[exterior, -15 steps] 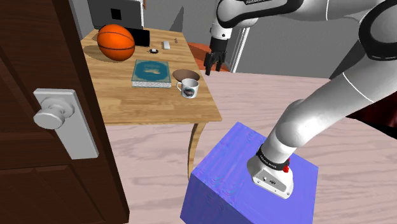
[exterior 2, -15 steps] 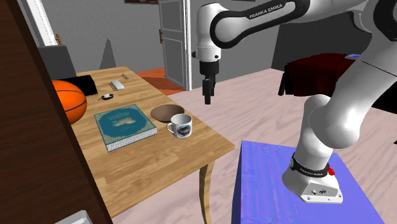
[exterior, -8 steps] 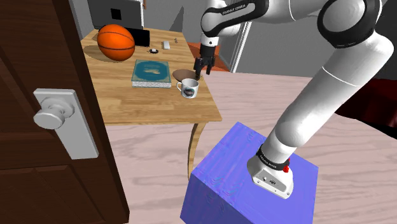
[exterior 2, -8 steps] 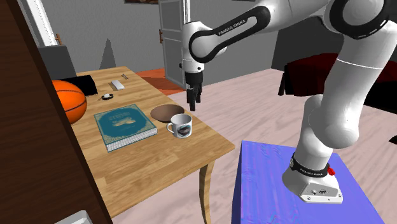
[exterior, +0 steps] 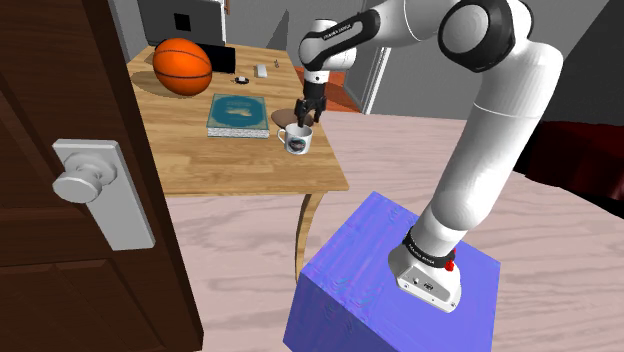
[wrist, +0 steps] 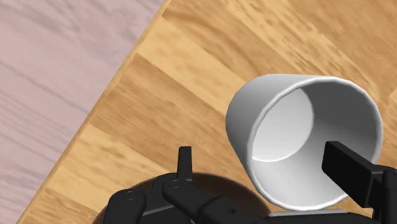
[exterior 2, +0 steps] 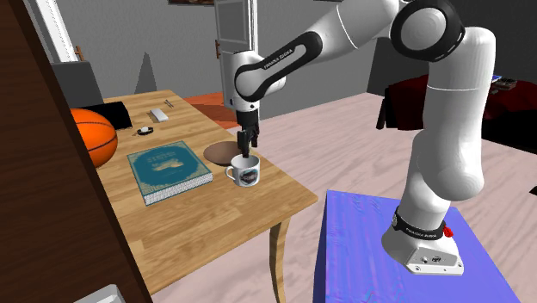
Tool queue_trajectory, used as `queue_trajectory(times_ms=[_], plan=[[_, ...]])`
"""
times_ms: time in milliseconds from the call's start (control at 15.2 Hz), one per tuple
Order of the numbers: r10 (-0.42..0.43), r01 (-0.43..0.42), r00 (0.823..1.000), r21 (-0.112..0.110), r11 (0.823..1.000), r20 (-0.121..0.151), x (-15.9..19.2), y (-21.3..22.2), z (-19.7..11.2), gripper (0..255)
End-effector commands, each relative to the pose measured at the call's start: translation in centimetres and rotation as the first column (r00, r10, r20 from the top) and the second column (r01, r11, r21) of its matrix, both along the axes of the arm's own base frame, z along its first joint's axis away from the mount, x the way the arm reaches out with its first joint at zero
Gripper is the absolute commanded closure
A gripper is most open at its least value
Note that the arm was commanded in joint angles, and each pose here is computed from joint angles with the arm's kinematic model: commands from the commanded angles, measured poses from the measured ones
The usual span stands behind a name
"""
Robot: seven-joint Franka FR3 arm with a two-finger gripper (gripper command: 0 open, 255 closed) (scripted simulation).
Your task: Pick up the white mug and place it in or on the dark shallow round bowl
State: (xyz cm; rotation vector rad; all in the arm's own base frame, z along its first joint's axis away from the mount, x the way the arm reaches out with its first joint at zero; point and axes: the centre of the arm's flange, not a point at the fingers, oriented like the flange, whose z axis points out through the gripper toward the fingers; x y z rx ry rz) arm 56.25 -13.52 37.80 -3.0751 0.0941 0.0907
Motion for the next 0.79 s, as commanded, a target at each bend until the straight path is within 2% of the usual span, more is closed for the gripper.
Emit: queue_trajectory(times_ms=[0, 330, 726], plan=[[-0.001, 0.001, 1.000, 0.000, 1.000, 0.000, 0.2, -0.2, -1.0, 0], [-0.001, 0.001, 1.000, 0.000, 1.000, 0.000, 0.0, 0.0, -3.9, 0], [-0.001, 0.001, 1.000, 0.000, 1.000, 0.000, 0.0, 0.0, -3.9, 0]])
